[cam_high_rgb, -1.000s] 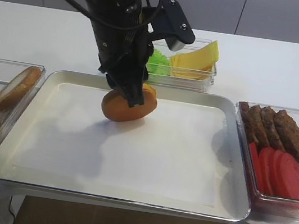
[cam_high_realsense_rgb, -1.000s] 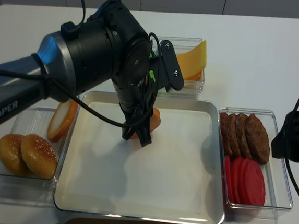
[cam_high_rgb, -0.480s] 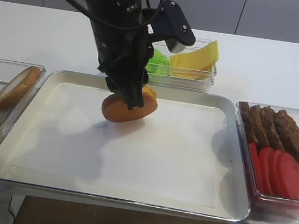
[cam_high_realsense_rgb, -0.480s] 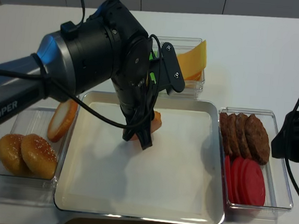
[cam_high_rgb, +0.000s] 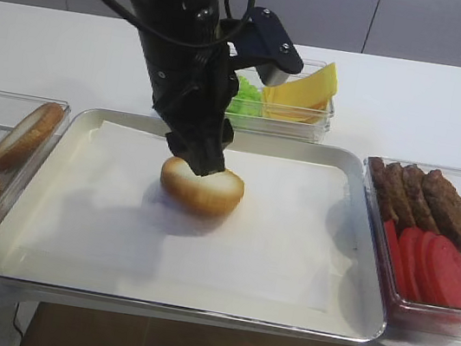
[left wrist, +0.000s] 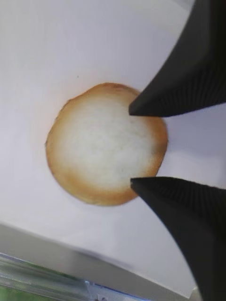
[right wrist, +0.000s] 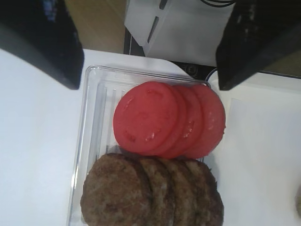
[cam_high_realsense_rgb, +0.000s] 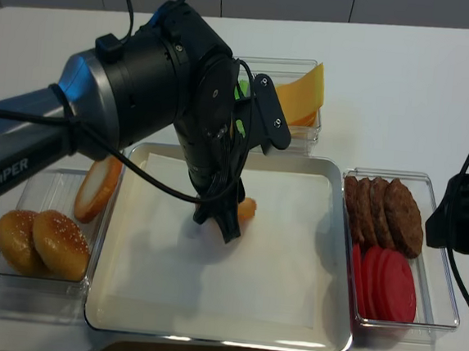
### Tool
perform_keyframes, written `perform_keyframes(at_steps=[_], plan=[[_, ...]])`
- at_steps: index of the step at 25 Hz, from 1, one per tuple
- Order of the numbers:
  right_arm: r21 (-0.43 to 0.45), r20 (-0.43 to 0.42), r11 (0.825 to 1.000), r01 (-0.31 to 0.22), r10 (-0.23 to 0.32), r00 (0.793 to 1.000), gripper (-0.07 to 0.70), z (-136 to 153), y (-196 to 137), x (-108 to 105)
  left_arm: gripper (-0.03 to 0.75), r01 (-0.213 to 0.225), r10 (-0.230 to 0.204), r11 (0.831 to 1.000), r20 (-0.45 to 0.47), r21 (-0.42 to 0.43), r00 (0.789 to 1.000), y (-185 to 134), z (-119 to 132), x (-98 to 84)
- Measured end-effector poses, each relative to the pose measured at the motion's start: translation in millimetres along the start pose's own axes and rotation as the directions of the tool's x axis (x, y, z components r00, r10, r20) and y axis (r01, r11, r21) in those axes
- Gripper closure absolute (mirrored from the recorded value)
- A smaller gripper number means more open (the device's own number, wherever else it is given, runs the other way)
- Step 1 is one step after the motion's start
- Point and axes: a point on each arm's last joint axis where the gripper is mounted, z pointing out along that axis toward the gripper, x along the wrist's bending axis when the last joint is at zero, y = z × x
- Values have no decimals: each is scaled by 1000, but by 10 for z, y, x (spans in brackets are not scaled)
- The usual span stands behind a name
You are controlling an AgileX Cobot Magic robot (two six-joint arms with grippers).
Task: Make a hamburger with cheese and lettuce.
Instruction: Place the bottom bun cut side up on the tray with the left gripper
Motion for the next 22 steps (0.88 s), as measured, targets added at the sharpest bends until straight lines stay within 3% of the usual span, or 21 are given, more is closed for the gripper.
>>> perform_keyframes(at_steps=[4,11,17,22], plan=[[0,0,1000,0,0,1000,-64,0,0,0,378,1,-1,1000,3,1,1000,-1,0,-2],[0,0,1000,0,0,1000,-64,0,0,0,372,18,-17,1000,20,-6,1000,6,0,-18],[-2,0,1000,0,0,1000,-64,0,2,0,372,155,-157,987,33,44,987,-38,0,-29],[-3,0,1000,0,0,1000,-64,0,3,0,372,272,-278,954,35,123,960,-148,5,38]])
